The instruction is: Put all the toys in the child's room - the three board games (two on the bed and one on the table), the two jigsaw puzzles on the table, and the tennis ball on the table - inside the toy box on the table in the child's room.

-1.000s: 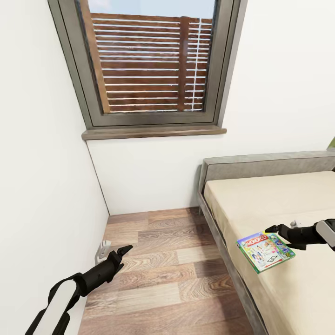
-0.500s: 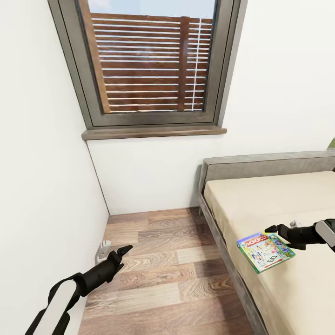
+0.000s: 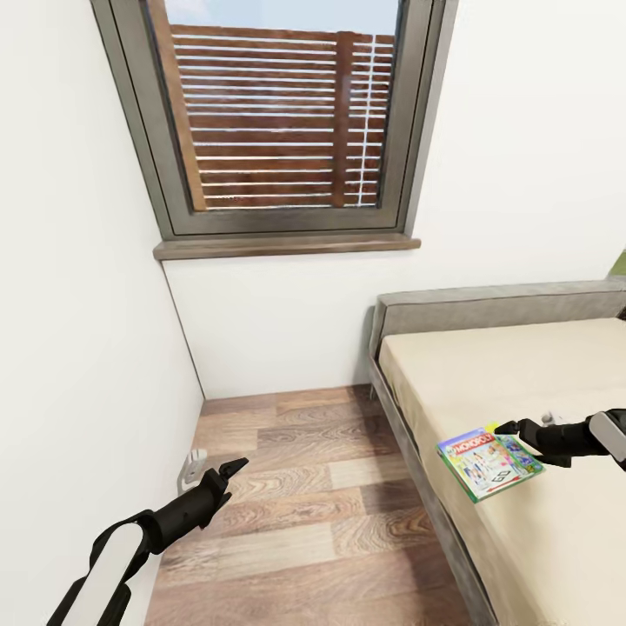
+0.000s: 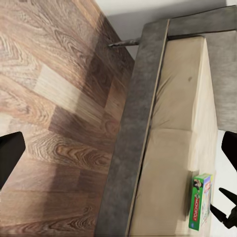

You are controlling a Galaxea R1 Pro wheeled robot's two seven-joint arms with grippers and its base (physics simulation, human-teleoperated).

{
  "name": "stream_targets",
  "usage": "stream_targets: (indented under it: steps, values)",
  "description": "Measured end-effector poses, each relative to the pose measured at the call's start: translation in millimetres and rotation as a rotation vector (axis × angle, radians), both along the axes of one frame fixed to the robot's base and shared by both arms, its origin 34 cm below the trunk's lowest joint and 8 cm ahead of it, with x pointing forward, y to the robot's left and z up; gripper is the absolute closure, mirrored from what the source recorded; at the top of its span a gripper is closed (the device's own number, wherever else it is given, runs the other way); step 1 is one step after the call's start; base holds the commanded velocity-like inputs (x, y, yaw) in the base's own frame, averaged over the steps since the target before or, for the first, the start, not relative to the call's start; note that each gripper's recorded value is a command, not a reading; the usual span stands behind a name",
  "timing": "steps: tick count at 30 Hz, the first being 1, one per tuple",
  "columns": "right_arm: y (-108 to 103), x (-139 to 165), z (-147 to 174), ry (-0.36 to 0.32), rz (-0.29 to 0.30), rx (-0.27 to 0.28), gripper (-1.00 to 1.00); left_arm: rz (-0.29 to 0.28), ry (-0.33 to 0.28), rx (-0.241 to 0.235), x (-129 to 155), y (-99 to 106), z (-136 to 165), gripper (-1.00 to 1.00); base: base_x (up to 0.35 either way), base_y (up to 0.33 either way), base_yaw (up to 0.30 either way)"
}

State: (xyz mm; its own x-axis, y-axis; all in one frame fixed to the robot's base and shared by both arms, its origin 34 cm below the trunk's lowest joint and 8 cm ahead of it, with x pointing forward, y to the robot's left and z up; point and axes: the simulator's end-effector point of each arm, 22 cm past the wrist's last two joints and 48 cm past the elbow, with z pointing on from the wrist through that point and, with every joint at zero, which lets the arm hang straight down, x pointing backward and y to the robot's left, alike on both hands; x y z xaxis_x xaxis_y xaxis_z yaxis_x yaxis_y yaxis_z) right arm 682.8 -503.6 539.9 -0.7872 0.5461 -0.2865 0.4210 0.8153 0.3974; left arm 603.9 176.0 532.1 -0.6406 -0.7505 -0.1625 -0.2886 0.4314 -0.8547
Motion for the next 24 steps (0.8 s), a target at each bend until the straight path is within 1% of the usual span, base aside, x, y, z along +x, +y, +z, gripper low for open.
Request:
stream_targets:
  steps: [9, 24]
  values:
    - [0.0, 0.0, 0.1, 0.0, 0.0, 0.0, -1.0, 0.001, -0.001, -0.003, 0.1, -0.2, 0.7, -1.0, -0.075, -0.026, 0.0]
    - [-0.6, -0.4, 0.1, 0.001, 0.0, -0.002, -1.0, 0.0, -0.001, -0.002, 0.1, -0.2, 0.6, -1.0, -0.015, -0.005, 0.0]
